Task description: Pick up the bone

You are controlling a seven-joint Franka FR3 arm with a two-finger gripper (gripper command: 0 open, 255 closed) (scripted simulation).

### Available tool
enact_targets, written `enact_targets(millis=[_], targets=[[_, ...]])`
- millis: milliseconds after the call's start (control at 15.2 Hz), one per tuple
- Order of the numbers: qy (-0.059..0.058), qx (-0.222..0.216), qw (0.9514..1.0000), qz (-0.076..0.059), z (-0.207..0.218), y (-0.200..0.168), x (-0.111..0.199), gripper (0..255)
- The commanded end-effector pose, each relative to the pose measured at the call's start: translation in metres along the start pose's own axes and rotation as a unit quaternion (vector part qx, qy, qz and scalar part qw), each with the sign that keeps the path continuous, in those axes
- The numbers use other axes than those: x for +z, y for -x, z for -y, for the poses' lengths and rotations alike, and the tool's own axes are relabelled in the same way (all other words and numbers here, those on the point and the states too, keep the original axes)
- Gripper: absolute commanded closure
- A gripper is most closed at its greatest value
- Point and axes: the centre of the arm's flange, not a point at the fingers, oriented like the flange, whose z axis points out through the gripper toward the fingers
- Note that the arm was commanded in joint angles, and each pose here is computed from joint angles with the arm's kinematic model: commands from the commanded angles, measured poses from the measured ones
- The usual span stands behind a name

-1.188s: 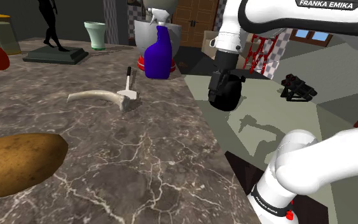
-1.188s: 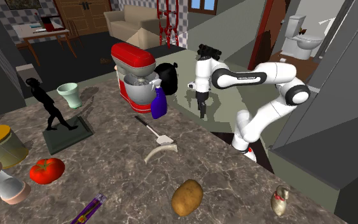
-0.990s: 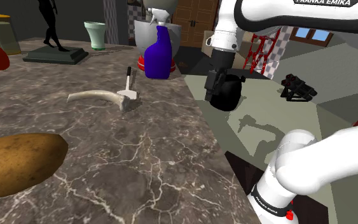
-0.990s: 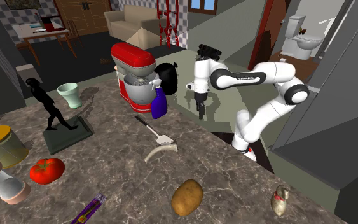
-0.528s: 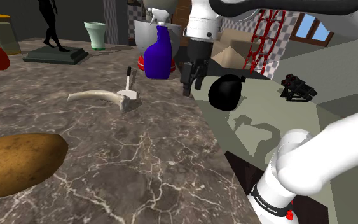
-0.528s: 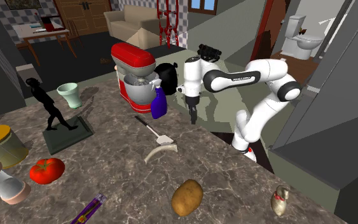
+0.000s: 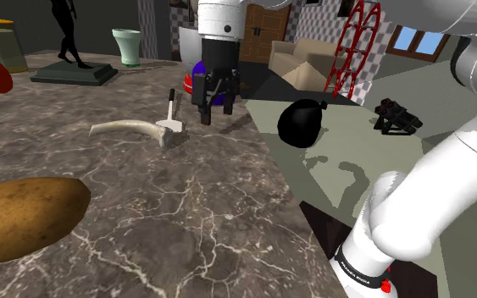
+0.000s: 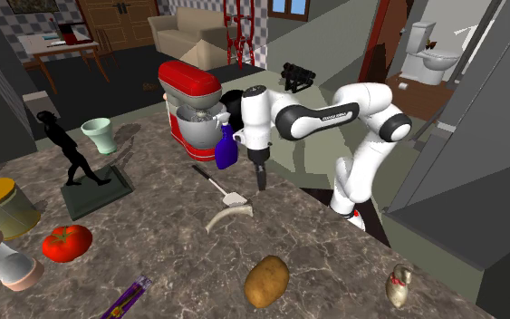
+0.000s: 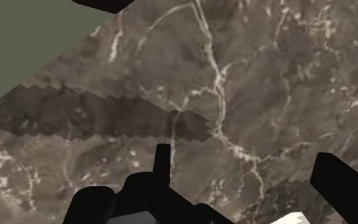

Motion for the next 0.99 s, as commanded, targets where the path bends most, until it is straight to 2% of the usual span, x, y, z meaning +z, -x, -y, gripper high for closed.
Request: enact_targets(millis=[0, 528, 924], targets=[[0.003, -0.002, 1.0, 0.003, 0.022, -0.018, -0.003, 0], [0.017, -0.012, 0.9997, 0.015, 0.109, -0.085, -0.018, 0], [0.018, -0.013, 0.9996, 0.016, 0.114, -0.091, 0.007, 0]])
